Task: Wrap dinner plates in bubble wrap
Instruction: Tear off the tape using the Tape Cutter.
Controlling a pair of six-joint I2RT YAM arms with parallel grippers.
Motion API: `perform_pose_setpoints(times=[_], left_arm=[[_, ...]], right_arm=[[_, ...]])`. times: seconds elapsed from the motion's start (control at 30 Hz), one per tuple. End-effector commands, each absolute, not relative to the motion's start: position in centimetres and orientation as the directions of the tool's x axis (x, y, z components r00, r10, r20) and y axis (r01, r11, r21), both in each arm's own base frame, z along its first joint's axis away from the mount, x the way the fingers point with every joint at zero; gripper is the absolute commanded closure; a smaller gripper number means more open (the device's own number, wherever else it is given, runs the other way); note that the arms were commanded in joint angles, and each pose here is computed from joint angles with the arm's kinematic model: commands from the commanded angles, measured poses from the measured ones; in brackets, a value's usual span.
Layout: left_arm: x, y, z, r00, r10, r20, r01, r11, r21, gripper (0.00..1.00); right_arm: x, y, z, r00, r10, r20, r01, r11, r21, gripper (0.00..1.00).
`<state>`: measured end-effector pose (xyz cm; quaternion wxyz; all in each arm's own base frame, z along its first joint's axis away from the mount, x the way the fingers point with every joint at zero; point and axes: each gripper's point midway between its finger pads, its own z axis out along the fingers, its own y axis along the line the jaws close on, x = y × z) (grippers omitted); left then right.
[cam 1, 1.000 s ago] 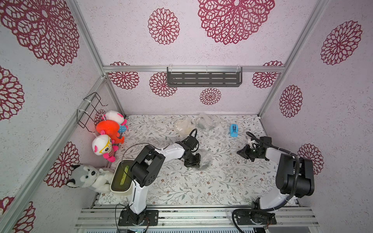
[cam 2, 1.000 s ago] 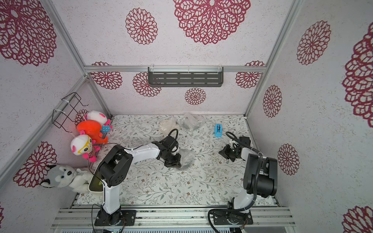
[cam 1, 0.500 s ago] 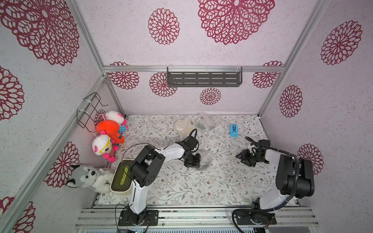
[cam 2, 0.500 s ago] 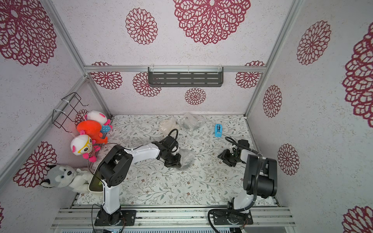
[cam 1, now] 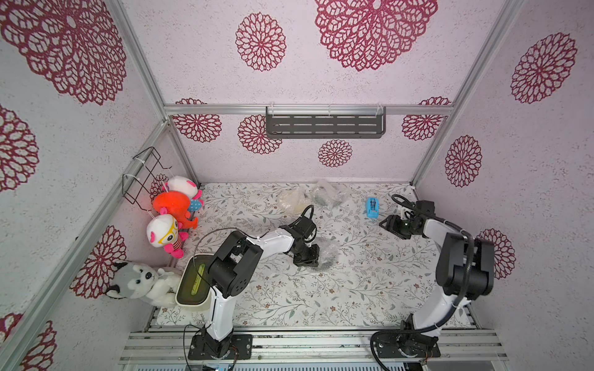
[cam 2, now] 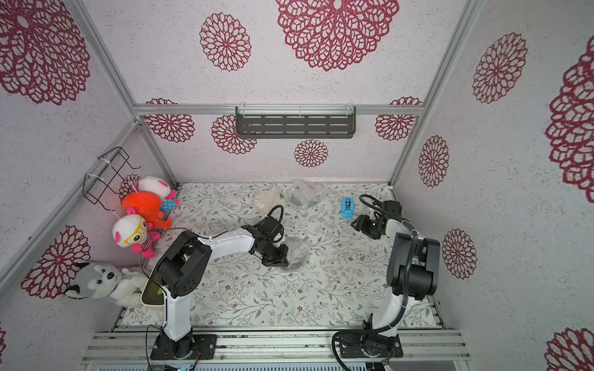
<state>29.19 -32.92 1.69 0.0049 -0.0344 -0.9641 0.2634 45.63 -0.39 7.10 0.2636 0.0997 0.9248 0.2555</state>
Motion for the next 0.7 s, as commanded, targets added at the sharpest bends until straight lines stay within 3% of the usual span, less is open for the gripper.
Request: perform_pose_setpoints(times=[0.0,0.27,0.4,0.67], left_arm=[[28.3,-30.6,-1.8,-0.998,0.04,0.054,0.015,0.916,-0.4,1.0],[28.4,-30.4,-1.9,-0.998,0.034,0.061,0.007,0.922,-0.387,1.0],[28.4,-30.4,-2.0,-0.997,0.036,0.064,0.009,0.925,-0.38,1.0],[28.4,-30.2,-2.0,-0.997,0.034,0.065,0.007,0.926,-0.378,1.0]], right_arm=[[48.9,1.0,7.9,-0.833,0.226,-0.506,-0.125,0.813,0.568,0.44],[52.4,2.0,7.0,-0.848,0.219,-0.484,-0.187,0.73,0.657,0.54],[52.5,2.4,6.5,-0.857,0.225,-0.464,-0.186,0.705,0.684,0.62],[52.5,2.5,6.4,-0.856,0.243,-0.456,-0.179,0.69,0.702,0.67]])
